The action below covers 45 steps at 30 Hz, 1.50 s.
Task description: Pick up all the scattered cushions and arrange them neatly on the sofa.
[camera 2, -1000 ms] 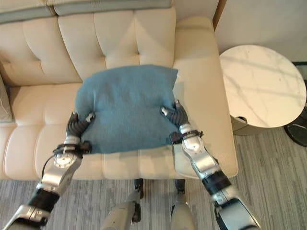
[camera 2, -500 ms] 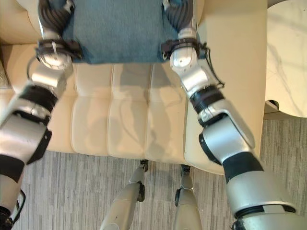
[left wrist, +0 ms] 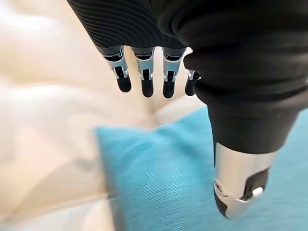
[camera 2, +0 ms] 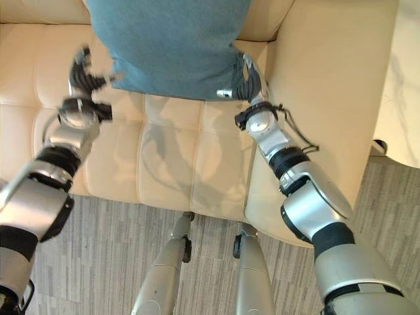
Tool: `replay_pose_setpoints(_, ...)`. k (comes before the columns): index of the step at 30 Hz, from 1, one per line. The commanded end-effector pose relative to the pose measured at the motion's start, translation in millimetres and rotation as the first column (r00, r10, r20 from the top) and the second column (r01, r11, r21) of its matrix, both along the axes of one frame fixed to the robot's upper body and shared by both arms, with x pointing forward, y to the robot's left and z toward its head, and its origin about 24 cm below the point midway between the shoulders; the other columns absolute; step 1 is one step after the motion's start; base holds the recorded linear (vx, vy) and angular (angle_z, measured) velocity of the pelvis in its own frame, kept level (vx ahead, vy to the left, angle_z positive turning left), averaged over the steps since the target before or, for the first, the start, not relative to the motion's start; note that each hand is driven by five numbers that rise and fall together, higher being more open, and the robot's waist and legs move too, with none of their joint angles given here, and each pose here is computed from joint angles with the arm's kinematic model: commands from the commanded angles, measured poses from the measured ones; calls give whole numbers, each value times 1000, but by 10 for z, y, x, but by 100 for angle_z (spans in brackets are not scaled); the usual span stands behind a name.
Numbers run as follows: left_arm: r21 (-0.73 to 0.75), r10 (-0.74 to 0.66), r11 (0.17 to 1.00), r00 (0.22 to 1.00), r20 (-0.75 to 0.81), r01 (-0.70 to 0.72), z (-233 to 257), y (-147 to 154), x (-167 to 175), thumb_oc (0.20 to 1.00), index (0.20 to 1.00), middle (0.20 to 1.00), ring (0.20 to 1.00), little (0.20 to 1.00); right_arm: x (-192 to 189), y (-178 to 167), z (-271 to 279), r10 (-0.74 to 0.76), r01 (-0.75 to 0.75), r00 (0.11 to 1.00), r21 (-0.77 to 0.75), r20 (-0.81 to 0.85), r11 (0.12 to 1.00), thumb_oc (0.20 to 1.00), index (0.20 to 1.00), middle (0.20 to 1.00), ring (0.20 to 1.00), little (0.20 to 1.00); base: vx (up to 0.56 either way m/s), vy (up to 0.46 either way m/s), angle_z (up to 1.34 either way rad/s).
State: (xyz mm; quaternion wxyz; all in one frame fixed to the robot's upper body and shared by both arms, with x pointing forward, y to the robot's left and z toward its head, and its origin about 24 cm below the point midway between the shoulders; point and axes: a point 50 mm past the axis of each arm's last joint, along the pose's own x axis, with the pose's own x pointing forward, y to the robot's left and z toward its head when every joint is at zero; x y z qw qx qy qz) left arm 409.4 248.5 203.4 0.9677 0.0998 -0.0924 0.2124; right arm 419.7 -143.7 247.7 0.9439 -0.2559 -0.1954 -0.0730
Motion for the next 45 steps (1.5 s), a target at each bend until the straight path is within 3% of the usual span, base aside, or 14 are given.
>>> replay_pose_setpoints(1, -51, 43, 998, 962, 270, -30, 784, 158, -68, 1000, 1000, 1000, 1000, 1000, -142, 198, 715, 90, -117, 962, 91, 258, 989, 1000, 1000, 1000, 1000, 1000, -83, 6, -1)
replay_pose_setpoints(7, 124, -101, 991, 924, 369, 59, 724, 50, -248, 1000, 1000, 1000, 1000, 1000, -357, -15, 620, 155, -198, 925, 93, 346, 976, 1000, 1000, 1000, 1000, 1000, -46, 9, 1)
replay_pose_setpoints(8, 190, -190, 973, 915, 356, 128, 532, -14, -356, 1000, 1000, 1000, 1000, 1000, -480, -94, 401, 207, -239, 919, 57, 336, 969, 1000, 1000, 1000, 1000, 1000, -3, 6, -9)
replay_pose_setpoints(9, 154, -244, 967, 918, 311, 204, 172, -6, -486, 1000, 1000, 1000, 1000, 1000, -611, -201, 64, 242, -265, 927, 46, 286, 963, 1000, 1000, 1000, 1000, 1000, 36, -2, -8)
replay_pose_setpoints(11, 129, -260, 964, 924, 279, 233, -34, 29, -588, 1000, 1000, 1000, 1000, 1000, -699, -274, -162, 250, -272, 937, 61, 242, 960, 1000, 1000, 1000, 1000, 1000, 49, 1, -11)
replay_pose_setpoints(14, 45, -319, 946, 947, -32, 320, -1145, 102, -1174, 1000, 1000, 1000, 1000, 1000, -1310, -680, -1392, 269, -248, 956, 170, -114, 954, 1000, 1000, 1000, 1000, 1000, 159, 41, -10)
replay_pose_setpoints(16, 61, -308, 947, 945, -115, 316, -1332, 154, -1311, 1000, 1000, 1000, 1000, 1000, -1441, -782, -1623, 243, -210, 948, 171, -206, 963, 1000, 1000, 1000, 1000, 1000, 97, 56, 5)
replay_pose_setpoints(18, -19, -280, 959, 929, -243, 284, -1716, 235, -1586, 1000, 1000, 1000, 1000, 1000, -1689, -912, -2013, 204, -153, 906, 163, -370, 975, 1000, 1000, 1000, 1000, 1000, 68, 70, -15)
replay_pose_setpoints(19, -41, -226, 973, 893, -389, 228, -2068, 325, -1860, 1000, 1000, 1000, 1000, 1000, -1947, -1036, -2412, 146, -75, 835, 153, -531, 985, 1000, 1000, 1000, 1000, 1000, 58, 103, -15)
replay_pose_setpoints(22, -55, -166, 984, 783, -599, 167, -2545, 397, -2281, 1000, 1000, 1000, 1000, 1000, -2302, -1102, -2902, 97, 25, 702, 160, -705, 987, 1000, 1000, 1000, 1000, 1000, 16, 123, -29)
replay_pose_setpoints(26, -70, -133, 990, 654, -745, 122, -2902, 392, -2657, 1000, 1000, 1000, 1000, 1000, -2552, -1085, -3233, 73, 83, 581, 148, -810, 985, 1000, 1000, 1000, 1000, 1000, -116, 130, -56)
replay_pose_setpoints(33, 5, -103, 986, 625, -774, 169, -2895, 430, -2591, 1000, 1000, 1000, 1000, 1000, -2554, -1011, -3327, 71, 113, 563, 162, -823, 980, 1000, 1000, 1000, 1000, 1000, -299, 48, -50)
replay_pose_setpoints(36, 89, -108, 955, 614, -782, 282, -2838, 386, -2466, 1000, 1000, 1000, 1000, 1000, -2582, -1024, -3362, 50, 138, 555, 151, -830, 979, 1000, 1000, 1000, 1000, 1000, -253, -125, 23)
replay_pose_setpoints(45, 41, -130, 967, 629, -766, 250, -2903, 229, -2379, 1000, 1000, 1000, 1000, 1000, -2435, -1161, -3277, -19, 148, 575, 81, -818, 986, 1000, 1000, 1000, 1000, 1000, -272, -92, 9)
